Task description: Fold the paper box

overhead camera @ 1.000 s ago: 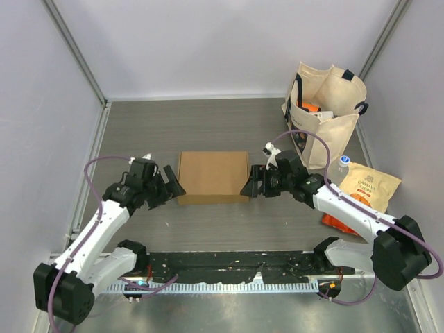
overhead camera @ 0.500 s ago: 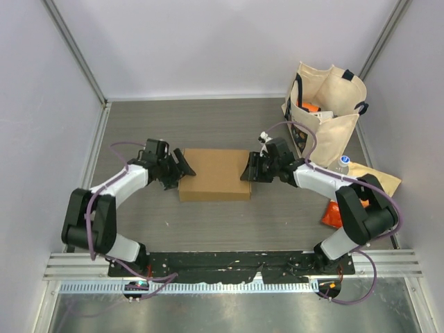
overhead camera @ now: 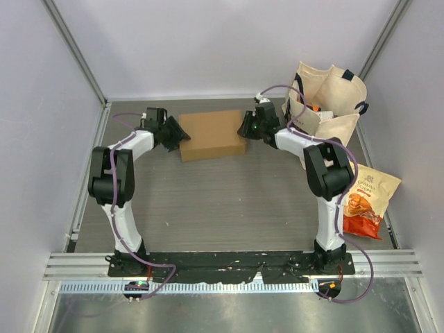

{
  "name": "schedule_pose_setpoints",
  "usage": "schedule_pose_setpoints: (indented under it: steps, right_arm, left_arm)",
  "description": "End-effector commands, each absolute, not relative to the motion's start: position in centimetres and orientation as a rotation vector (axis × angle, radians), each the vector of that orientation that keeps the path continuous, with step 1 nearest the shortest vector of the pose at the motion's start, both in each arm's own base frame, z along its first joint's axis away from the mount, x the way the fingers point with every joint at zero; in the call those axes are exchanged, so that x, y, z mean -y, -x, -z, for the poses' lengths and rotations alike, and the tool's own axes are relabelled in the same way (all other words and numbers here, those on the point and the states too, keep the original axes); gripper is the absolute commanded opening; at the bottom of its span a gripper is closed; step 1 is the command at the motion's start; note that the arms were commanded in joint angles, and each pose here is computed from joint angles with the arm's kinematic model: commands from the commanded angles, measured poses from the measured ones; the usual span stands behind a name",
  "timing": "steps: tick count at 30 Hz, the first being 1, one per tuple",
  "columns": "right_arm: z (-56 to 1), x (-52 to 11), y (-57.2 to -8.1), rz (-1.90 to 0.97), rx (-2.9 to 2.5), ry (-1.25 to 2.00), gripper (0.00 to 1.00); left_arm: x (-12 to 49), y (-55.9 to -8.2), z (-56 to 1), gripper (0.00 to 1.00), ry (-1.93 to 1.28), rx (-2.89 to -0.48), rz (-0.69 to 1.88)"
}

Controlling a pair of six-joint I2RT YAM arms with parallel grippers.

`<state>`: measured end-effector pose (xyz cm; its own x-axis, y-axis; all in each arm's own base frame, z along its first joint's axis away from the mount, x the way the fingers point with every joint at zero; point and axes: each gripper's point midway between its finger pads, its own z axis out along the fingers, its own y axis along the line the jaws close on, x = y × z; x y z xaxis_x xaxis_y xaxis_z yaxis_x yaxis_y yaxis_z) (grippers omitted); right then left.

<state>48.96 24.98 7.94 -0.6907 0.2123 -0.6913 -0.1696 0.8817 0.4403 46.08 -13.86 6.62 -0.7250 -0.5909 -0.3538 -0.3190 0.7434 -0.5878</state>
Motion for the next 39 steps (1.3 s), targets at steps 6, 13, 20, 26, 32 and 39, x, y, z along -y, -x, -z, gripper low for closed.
schedule_pose_setpoints:
  steps: [6, 13, 20, 26, 32, 39]
  right_arm:
    - [-10.2, -30.0, -56.4, -0.742, -2.101, 0.028, 0.40]
    - [-10.6, -29.3, -57.2, -0.690, -2.098, 0.044, 0.54]
    - [-17.3, -23.2, -58.0, -0.417, -2.134, 0.046, 0.80]
    - [-21.9, -16.9, -49.5, -0.225, -2.180, -0.076, 0.81]
    - [-23.9, -16.2, -37.1, -0.473, -2.060, -0.062, 0.82]
    - [-29.1, -14.3, -26.1, -0.674, -1.808, 0.021, 0.90]
  left_arm:
    - [15.9, -56.2, -9.1, 0.59, 0.615, -2.277, 0.891]
    - [13.9, -57.6, -9.7, 0.73, 0.612, -2.274, 0.824]
    - [9.4, -55.6, -16.2, 0.91, 0.595, -2.215, 0.696]
    - [5.8, -48.5, -24.7, 0.88, 0.526, -2.100, 0.503]
    - [13.6, -37.7, -28.5, 0.85, 0.159, -2.066, 0.536]
    - [20.4, -26.1, -28.7, 0.89, -0.110, -2.002, 0.685]
